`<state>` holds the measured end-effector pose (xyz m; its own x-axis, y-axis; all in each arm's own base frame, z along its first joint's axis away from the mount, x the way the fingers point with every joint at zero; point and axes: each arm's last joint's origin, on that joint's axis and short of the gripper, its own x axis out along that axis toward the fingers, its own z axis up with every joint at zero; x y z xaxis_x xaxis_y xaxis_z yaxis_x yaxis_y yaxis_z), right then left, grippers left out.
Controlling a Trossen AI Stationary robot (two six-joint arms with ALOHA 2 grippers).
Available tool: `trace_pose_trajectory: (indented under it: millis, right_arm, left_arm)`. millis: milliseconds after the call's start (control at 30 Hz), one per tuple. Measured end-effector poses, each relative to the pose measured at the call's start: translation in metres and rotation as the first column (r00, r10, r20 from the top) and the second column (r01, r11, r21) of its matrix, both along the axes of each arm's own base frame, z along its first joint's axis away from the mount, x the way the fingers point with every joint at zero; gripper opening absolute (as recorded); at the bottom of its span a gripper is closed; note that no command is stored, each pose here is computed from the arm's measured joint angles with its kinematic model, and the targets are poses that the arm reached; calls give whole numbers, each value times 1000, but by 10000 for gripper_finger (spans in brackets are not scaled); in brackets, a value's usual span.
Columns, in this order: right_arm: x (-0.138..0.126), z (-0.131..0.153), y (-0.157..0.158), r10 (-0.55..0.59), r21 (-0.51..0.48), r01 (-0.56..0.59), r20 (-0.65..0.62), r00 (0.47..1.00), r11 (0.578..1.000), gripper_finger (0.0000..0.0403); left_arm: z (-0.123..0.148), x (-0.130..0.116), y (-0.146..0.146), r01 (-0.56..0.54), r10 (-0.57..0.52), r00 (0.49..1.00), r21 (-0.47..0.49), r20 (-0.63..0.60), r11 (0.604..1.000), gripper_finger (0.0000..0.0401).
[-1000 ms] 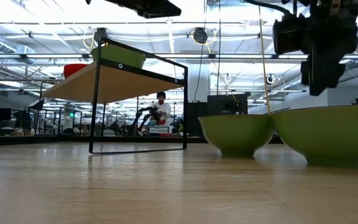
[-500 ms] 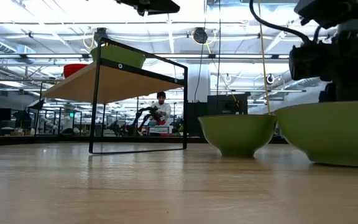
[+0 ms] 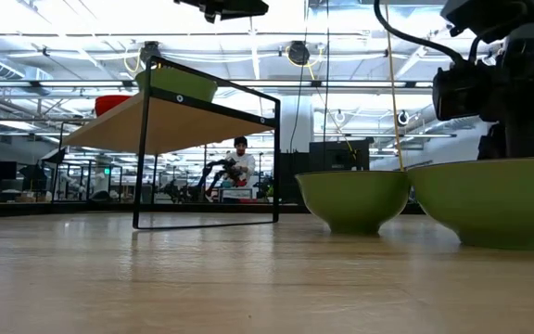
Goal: Pick & Place Mini bowls
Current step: Stack the bottom white patterned bowl on the white patterned bowl on the shelf
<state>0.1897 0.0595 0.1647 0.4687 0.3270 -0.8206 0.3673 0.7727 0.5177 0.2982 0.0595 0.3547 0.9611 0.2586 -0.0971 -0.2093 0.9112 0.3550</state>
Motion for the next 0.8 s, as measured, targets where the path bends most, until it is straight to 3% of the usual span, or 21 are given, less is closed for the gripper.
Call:
trace_pose_trajectory:
  millis: [333,600,800]
  right_arm:
    - [-2,-4,-1,-85,25,87,-70,994,996,98]
    - [3,-17,1,-63,-7,62,-127,990,998,46]
    - [3,-12,0,-31,-42,28,-70,997,999,6]
  left_arm:
    - [-3,0,0,-1,0,999,-9,-32,1000,88]
    - [-3,0,0,-1,0,1000,-11,-31,1000,88]
    - [-4,-1,0,-1,0,999,-14,-44,1000,88]
